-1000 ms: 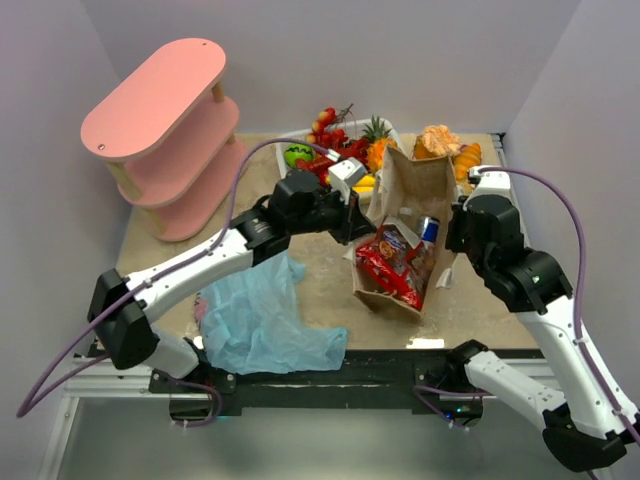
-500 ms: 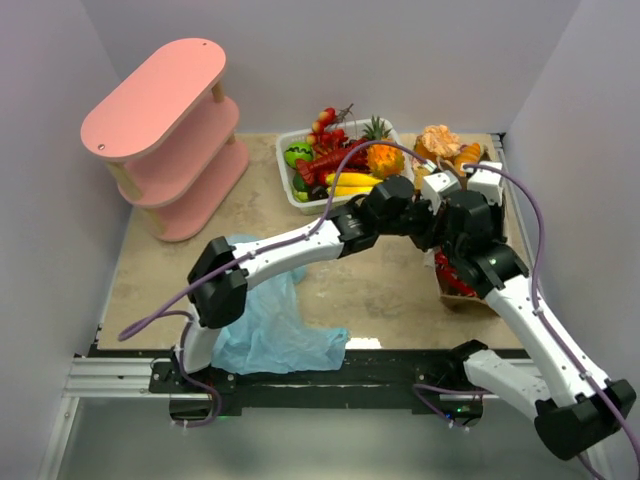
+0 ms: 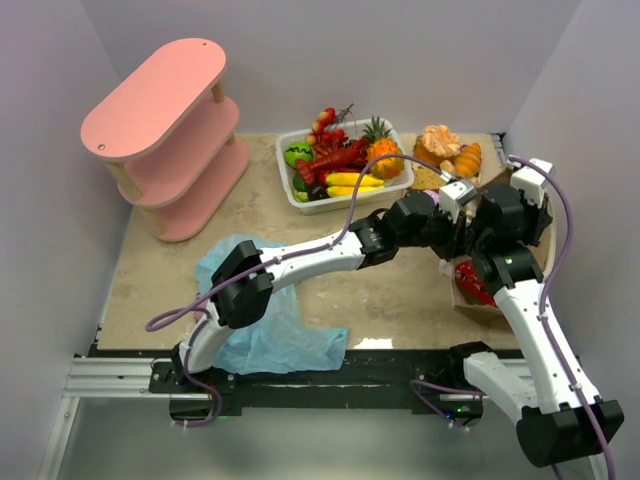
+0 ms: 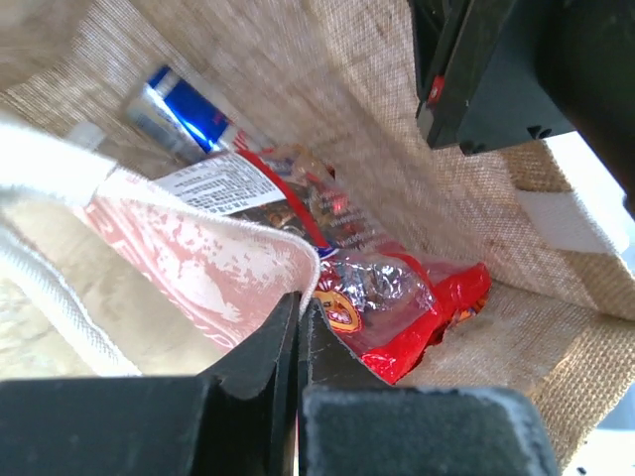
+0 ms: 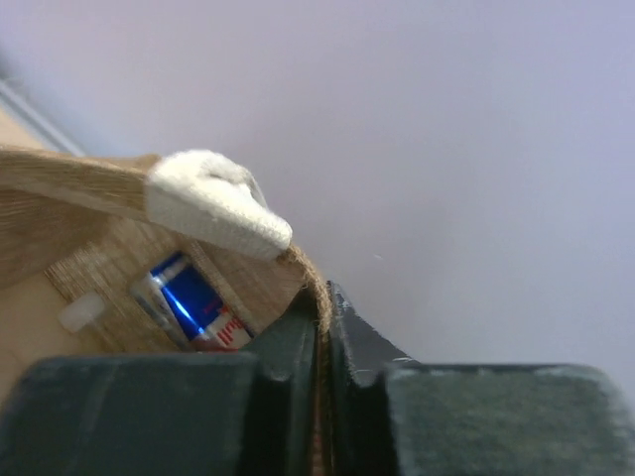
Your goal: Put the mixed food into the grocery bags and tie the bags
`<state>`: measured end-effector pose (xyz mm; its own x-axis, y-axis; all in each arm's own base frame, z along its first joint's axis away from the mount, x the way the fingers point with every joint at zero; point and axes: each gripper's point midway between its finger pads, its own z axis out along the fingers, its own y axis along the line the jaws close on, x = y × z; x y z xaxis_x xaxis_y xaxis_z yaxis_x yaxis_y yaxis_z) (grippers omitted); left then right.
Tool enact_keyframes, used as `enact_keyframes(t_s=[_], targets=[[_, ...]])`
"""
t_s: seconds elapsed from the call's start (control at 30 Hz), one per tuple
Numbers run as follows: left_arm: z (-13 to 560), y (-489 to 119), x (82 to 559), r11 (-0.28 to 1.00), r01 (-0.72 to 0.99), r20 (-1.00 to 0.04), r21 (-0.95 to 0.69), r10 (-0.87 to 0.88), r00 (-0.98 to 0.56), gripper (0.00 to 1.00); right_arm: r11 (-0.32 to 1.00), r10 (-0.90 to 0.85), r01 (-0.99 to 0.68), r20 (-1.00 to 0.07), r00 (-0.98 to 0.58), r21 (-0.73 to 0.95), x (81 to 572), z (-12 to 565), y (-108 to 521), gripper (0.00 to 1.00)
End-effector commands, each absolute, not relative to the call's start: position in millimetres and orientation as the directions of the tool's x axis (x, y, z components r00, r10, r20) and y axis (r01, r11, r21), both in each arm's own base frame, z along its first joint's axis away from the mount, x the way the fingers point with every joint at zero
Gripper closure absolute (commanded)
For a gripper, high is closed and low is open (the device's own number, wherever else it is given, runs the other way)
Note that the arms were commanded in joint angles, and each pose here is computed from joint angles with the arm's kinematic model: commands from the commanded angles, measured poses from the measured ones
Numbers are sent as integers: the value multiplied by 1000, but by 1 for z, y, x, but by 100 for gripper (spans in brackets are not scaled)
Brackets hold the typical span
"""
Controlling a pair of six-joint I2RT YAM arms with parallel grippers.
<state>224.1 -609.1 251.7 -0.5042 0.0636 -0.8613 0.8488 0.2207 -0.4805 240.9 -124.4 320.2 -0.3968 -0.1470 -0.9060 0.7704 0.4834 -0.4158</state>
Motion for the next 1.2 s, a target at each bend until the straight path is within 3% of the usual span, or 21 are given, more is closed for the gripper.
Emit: enact_keyframes(t_s=[0.0,0.03,0.07,0.13,0.17,0.47,0.57,0.6,0.63,0.67,0.73,0.9,0.97,1.03,1.17], targets=[[335,-622,209,86,855,-854,-512,-162,-495,100,455,-87,865,-977,-193,-211,238,359,-129,64],[333,-623,206,74,852,-849,-519,-158,-504,100,467,-86,858,-976,-198,-215,240,359,-128,36],[331,-626,206,65,850,-846,-522,-163,-507,100,500,-83,843,-980,-182,-199,246,364,-125,21],[325,-630,203,44,840,-834,-541,-159,-529,100,554,-80,809,-980,-180,-194,252,370,-119,5],[327,-632,201,27,840,-830,-542,-172,-530,100,592,-78,783,-981,-180,-191,258,371,-115,3],[314,-651,192,-40,835,-818,-549,-177,-547,100,731,-31,673,-991,-127,-109,256,395,-97,1],[315,-643,200,30,866,-858,-499,-160,-488,65,804,-5,590,-993,-118,-74,263,399,-81,1],[315,-637,211,83,888,-884,-453,-169,-436,43,827,6,557,-991,-137,-72,266,395,-75,1],[320,-625,213,114,894,-895,-434,-164,-414,33,868,16,493,-990,-142,-57,274,396,-63,1],[322,-616,220,146,906,-912,-398,-166,-375,15,894,26,446,-988,-151,-45,279,395,-54,1],[326,-585,237,223,900,-923,-375,-177,-341,2,952,63,308,-982,-181,5,289,391,-26,1],[306,-520,269,395,869,-954,-298,-90,-286,0,988,156,42,-954,-255,150,299,381,32,2],[294,-495,270,435,862,-959,-260,-11,-284,0,981,164,-44,-927,-336,190,305,361,53,8],[281,-463,274,489,844,-956,-220,63,-286,0,972,167,-76,-886,-432,221,310,330,67,16],[263,-393,299,628,770,-950,-114,157,-269,0,970,116,-95,-769,-629,223,314,255,93,17]])
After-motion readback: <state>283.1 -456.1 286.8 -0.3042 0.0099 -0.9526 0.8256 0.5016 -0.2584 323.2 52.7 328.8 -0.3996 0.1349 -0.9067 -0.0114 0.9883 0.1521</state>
